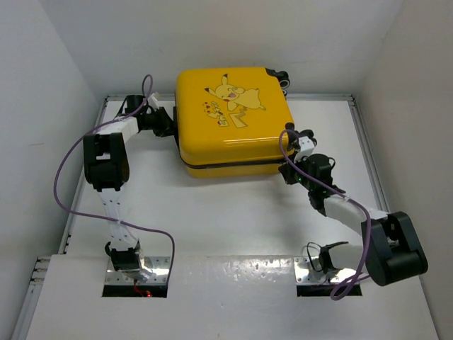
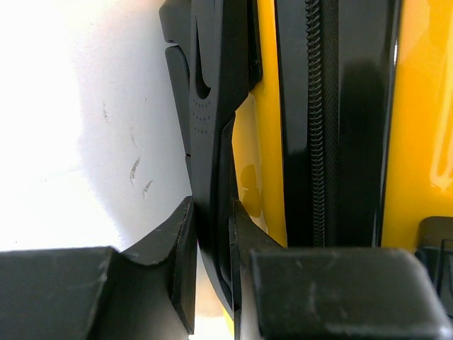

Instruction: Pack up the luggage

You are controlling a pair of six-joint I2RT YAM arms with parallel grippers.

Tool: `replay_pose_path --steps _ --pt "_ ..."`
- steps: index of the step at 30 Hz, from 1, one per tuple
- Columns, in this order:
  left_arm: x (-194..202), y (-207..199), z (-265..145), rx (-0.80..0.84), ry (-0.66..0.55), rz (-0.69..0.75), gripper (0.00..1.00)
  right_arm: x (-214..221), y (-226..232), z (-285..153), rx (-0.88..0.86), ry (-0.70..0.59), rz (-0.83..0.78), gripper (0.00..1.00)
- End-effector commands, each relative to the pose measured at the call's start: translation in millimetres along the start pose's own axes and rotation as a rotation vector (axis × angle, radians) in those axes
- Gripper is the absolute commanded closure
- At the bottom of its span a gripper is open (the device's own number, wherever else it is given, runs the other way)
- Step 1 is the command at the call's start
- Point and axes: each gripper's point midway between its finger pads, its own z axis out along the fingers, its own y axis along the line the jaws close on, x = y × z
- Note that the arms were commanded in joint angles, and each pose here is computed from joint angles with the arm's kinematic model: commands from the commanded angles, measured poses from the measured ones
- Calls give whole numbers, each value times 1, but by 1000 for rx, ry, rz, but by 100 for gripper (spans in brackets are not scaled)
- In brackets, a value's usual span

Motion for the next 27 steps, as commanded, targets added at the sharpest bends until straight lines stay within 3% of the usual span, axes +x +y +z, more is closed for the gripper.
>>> replay_pose_path --steps 1,7,13,18,22,23,25,26,27 --pt "24 70 -14 -195 54 -61 100 -23 -17 -9 61 -88 -40 100" --pt "22 70 -15 -204 53 -51 100 -14 -30 -10 105 -52 -18 100" --pt "11 76 -19 -215 37 -16 100 -18 -75 -9 253 -55 96 100" --pt "-53 106 -39 -268 -64 100 100 -39 -112 3 305 -109 150 100" --pt "-64 120 -34 -277 -50 150 100 -83 -131 24 292 -199 168 100" --pt "-63 128 -36 -284 -42 153 100 -70 -139 34 300 -164 184 100" --pt "-63 137 -30 -296 -30 154 100 -99 -145 42 293 -232 189 100" --pt "-66 143 -33 -302 -36 160 100 -86 -153 52 306 -207 220 100" --pt "-63 147 -31 -303 -29 154 100 -109 -155 57 297 -255 216 100"
